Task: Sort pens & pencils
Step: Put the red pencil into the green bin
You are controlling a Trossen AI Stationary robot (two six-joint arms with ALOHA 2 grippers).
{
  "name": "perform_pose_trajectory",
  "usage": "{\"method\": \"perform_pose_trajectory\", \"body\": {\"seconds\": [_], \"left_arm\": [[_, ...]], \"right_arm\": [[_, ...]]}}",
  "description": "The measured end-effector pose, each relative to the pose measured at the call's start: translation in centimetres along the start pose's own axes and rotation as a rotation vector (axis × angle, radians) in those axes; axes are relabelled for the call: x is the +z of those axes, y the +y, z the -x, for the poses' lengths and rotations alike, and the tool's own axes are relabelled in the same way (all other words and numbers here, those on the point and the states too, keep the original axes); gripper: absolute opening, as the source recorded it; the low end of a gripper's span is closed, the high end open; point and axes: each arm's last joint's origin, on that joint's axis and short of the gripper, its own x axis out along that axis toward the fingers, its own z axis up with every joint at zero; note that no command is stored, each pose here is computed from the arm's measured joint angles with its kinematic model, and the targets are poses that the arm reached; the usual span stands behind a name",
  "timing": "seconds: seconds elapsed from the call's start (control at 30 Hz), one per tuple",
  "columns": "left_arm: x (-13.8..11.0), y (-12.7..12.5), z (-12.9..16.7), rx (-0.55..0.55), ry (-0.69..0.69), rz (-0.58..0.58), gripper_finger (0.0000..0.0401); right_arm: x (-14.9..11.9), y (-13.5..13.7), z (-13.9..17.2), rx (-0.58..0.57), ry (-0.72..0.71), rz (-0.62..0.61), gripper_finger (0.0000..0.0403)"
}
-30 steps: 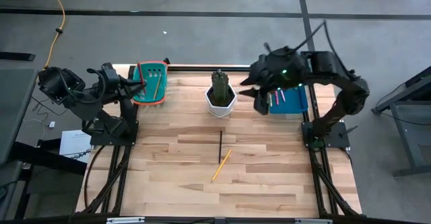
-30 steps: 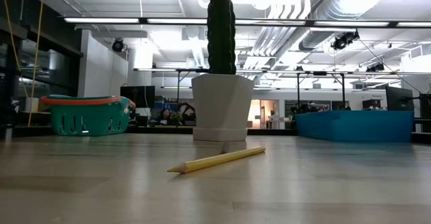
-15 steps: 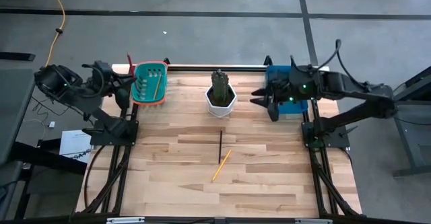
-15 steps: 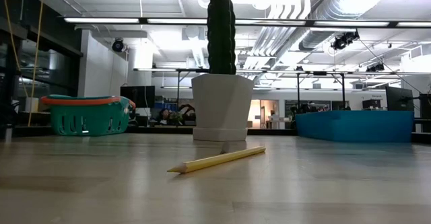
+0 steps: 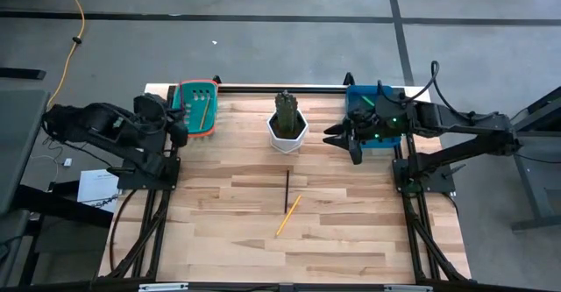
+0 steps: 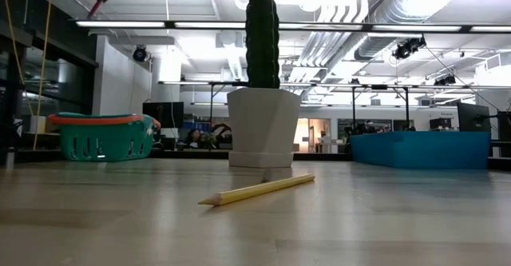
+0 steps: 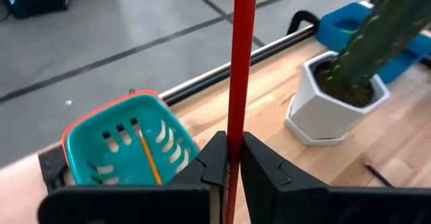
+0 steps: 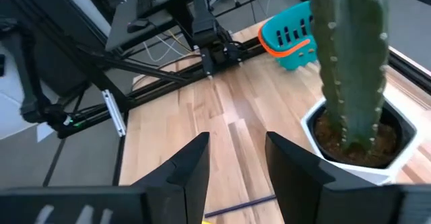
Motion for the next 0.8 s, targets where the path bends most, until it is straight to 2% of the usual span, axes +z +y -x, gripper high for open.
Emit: {"method": "perform_pose_trajectory", "body": {"seconds": [0.27,0.43,0.63,0.8], "left_arm": [[-2.7,0.7,-2.5,0.065,0.054,0.076,0.002],[-4.1,1.2,-3.8,0.054,0.063,0.127,0.0021],[-4.7,0.8,-5.9,-0.003,0.015,0.178,0.0021],[-4.6,1.0,-7.8,0.029,0.032,0.178,0.0021]], "right_arm": [[0.1,0.1,0.0,0.035,0.0,0.019,0.0136],[0.1,0.2,0.0,0.051,0.007,0.027,0.0136],[0.0,0.2,0.0,0.058,0.011,0.045,0.0136],[0.0,0.2,0.0,0.06,0.013,0.045,0.0136]]}}
